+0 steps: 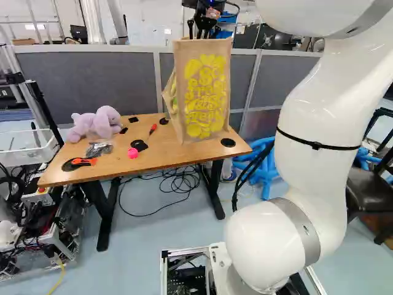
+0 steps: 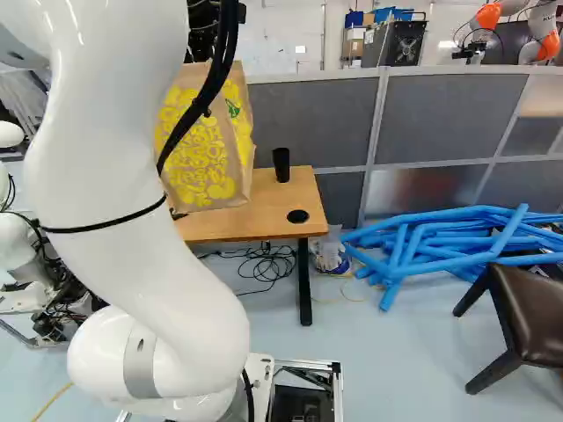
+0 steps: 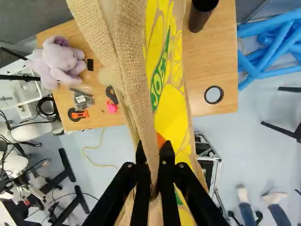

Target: Pick up the bag on the ground and place it on the table

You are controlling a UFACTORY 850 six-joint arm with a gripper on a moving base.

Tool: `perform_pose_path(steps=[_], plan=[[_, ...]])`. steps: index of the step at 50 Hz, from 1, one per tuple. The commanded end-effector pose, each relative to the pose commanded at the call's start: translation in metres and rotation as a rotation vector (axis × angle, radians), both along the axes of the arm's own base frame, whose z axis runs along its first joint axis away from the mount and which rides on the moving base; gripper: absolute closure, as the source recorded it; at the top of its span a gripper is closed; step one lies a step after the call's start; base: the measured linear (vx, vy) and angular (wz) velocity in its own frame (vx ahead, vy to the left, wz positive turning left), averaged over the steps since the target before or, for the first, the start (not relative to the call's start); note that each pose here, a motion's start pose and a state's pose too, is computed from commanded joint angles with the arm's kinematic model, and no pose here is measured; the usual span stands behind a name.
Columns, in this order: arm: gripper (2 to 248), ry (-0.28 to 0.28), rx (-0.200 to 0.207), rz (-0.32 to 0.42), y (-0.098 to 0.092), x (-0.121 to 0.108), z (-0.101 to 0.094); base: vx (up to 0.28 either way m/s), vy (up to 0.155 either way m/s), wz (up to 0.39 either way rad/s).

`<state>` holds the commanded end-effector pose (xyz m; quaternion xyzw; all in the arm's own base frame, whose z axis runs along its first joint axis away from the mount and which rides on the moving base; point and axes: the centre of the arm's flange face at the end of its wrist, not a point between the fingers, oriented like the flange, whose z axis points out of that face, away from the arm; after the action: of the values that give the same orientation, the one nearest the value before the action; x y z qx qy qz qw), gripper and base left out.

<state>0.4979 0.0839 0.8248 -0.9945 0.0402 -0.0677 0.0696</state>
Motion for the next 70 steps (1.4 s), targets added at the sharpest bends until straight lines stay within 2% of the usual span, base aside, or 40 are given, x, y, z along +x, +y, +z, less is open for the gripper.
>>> perform_pose_path(steps=[14,52,59,70], plan=[[227,0.021,0.028,-0.142,0.0007,-0.0001,0.0001,0.000,0.000,0.000],[227,0.102,0.144,-0.529,0.0064,-0.0010,0.0010,0.000,0.000,0.000],[227,0.113,0.150,-0.601,0.0061,-0.0009,0.0009,0.000,0.000,0.000],[227,0.108,0.132,-0.717,0.0026,0.0000,0.0004,0.000,0.000,0.000]])
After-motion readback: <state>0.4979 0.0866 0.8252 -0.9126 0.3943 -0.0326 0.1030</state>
